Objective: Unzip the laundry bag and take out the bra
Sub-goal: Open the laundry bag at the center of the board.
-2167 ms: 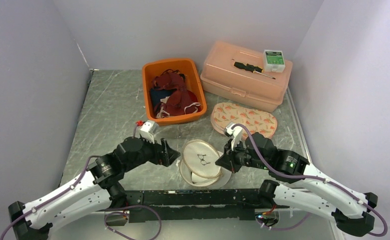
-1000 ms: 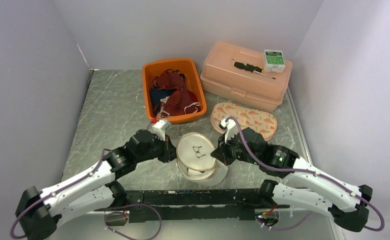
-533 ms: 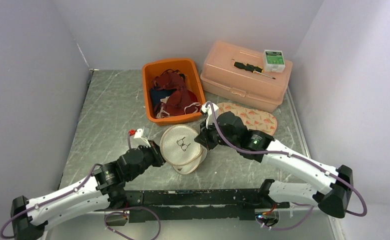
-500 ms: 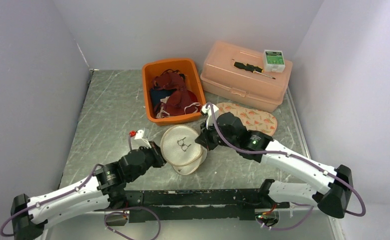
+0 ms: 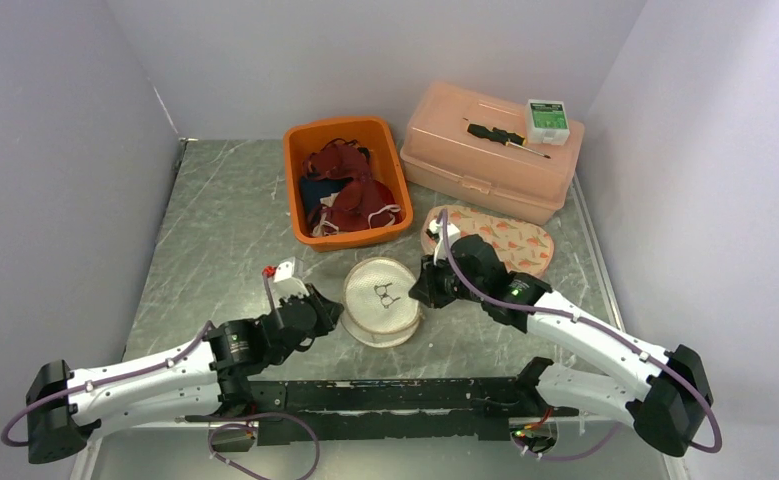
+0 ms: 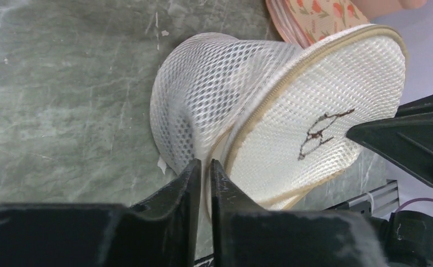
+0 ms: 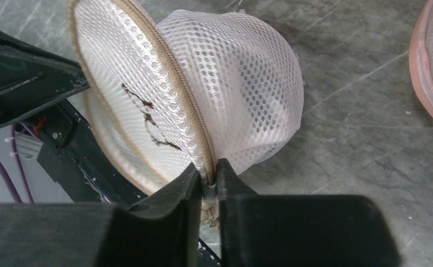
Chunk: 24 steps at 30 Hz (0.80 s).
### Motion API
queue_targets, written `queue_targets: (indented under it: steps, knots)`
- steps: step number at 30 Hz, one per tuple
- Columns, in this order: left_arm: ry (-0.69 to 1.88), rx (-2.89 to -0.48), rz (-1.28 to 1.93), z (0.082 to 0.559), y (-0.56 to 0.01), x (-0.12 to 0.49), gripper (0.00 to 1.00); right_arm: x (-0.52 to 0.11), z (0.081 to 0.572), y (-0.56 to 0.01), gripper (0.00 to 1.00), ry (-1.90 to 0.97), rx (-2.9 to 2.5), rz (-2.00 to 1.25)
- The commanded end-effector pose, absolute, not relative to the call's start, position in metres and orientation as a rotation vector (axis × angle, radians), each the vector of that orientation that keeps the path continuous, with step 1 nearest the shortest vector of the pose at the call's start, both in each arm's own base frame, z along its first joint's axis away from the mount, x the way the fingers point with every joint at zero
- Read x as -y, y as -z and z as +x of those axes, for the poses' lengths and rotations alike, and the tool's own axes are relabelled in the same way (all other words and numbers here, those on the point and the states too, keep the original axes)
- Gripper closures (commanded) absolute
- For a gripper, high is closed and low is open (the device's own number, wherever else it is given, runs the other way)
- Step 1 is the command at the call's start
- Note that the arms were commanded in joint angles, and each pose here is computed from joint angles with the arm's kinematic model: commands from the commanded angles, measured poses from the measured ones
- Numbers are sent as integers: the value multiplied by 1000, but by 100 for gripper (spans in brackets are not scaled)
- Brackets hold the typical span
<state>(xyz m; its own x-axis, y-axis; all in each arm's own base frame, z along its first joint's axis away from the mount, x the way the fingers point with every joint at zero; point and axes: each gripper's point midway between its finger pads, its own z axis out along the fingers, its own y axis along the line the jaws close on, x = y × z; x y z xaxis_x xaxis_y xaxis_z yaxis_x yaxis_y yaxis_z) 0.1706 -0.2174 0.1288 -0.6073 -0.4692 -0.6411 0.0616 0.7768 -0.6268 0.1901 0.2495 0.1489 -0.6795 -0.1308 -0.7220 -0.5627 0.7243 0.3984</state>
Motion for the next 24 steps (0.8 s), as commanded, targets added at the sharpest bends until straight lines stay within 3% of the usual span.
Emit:
queue_targets:
  steps: [1,4,9,13,18,24]
  knots:
    - [722,-2098,-351,172,-145,205,74,-252,194,-166,73,-876,-2192,-482]
    - [677,-2112,-337,171,-150,196,58,-251,196,-173,52,-872,-2188,-479]
    - [604,-2111,-336,170,-159,178,53,-244,200,-186,37,-841,-2168,-448]
    - [602,-2060,-313,173,-179,172,41,-232,198,-199,36,-808,-2117,-430]
    - [762,-1909,-49,177,-229,208,23,-228,185,-208,36,-884,-2003,-455]
    - [790,-1987,196,190,-242,259,20,-231,175,-202,36,-982,-1938,-422]
